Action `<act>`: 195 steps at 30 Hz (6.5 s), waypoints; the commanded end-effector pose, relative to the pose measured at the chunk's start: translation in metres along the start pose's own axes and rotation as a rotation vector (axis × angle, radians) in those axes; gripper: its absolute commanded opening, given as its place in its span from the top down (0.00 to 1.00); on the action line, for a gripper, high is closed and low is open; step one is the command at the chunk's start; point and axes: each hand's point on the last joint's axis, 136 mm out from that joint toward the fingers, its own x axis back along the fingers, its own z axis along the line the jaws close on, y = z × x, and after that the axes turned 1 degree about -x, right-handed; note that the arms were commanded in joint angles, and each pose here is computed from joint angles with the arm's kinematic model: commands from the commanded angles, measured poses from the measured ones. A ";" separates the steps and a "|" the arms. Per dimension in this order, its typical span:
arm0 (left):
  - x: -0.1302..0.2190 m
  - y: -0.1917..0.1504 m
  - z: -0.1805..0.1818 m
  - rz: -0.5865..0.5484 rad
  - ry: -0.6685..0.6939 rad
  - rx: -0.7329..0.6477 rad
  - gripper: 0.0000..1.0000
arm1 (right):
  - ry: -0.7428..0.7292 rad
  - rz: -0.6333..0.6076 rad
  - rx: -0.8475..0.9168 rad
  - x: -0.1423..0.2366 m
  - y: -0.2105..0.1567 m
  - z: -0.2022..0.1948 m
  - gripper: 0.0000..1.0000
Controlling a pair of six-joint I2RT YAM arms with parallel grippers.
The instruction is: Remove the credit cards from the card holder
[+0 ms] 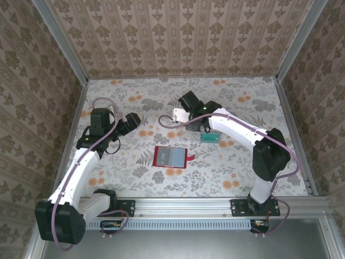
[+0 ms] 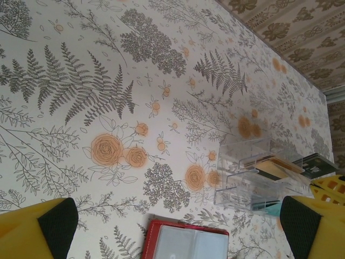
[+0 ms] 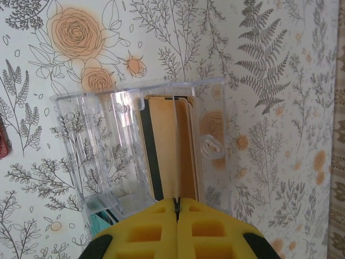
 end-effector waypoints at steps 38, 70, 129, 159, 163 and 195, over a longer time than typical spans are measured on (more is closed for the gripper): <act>-0.001 -0.002 0.011 0.008 0.012 0.025 0.00 | -0.154 0.113 -0.016 -0.038 -0.013 -0.022 0.77; -0.068 -0.116 0.002 0.577 -0.040 0.018 0.51 | 0.257 -0.168 -0.998 0.026 0.022 0.091 0.73; -0.088 -0.217 0.019 0.850 0.068 -0.127 0.64 | 0.351 0.086 -1.169 -0.050 -0.001 0.192 0.97; -0.086 -0.210 -0.030 0.833 -0.189 -0.078 0.43 | 0.338 0.086 -1.179 -0.047 -0.004 0.190 0.97; -0.084 -0.204 -0.022 0.811 -0.135 -0.088 0.44 | 0.307 0.067 -1.193 -0.035 -0.008 0.180 0.92; -0.089 -0.220 -0.005 0.849 -0.085 -0.084 0.43 | 0.338 0.131 -1.229 -0.045 -0.032 0.205 0.91</act>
